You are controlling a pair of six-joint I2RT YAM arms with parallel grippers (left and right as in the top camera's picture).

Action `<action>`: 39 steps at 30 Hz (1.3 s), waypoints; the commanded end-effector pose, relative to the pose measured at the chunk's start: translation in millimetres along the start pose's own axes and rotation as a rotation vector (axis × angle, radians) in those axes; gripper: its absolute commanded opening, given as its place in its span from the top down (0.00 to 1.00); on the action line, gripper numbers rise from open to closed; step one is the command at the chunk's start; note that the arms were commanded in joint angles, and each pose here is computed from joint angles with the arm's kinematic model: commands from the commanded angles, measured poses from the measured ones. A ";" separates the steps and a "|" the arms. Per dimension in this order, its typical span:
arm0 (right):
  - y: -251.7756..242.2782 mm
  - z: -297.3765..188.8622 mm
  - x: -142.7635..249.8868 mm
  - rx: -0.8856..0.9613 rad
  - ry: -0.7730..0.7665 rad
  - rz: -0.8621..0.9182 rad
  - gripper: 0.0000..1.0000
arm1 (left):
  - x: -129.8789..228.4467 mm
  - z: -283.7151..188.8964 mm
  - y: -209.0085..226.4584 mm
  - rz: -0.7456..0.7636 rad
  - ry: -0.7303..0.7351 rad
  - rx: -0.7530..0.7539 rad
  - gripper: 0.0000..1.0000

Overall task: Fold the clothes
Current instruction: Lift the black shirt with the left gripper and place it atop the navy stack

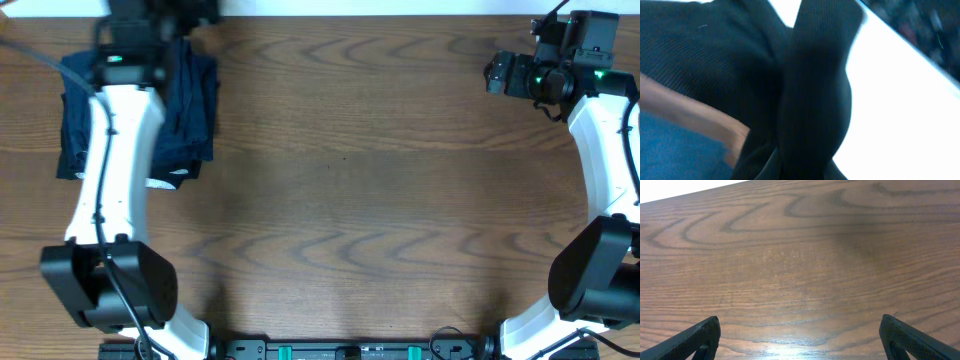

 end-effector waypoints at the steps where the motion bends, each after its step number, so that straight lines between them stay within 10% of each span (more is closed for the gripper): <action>1: -2.0 3.3 2.6 0.004 0.010 0.006 0.01 | -34.2 -11.9 17.5 -0.294 -0.094 -0.020 0.94; 13: -2.0 3.3 2.6 0.004 0.010 0.006 0.01 | -61.4 14.0 77.8 -0.665 -0.140 -0.026 0.95; 39: -2.0 3.3 2.6 0.004 0.010 0.006 0.01 | 0.1 21.2 170.0 -0.503 0.104 -0.446 0.94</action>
Point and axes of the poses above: each gripper's point midway between its finger pads, its own z axis out along the fingers, its own y axis along the line the jaws close on, x = y × z, the point moved 6 cm from there along -z, back along the fingers, and after that the axes turned 1 degree about -z, right-handed, at the moved point
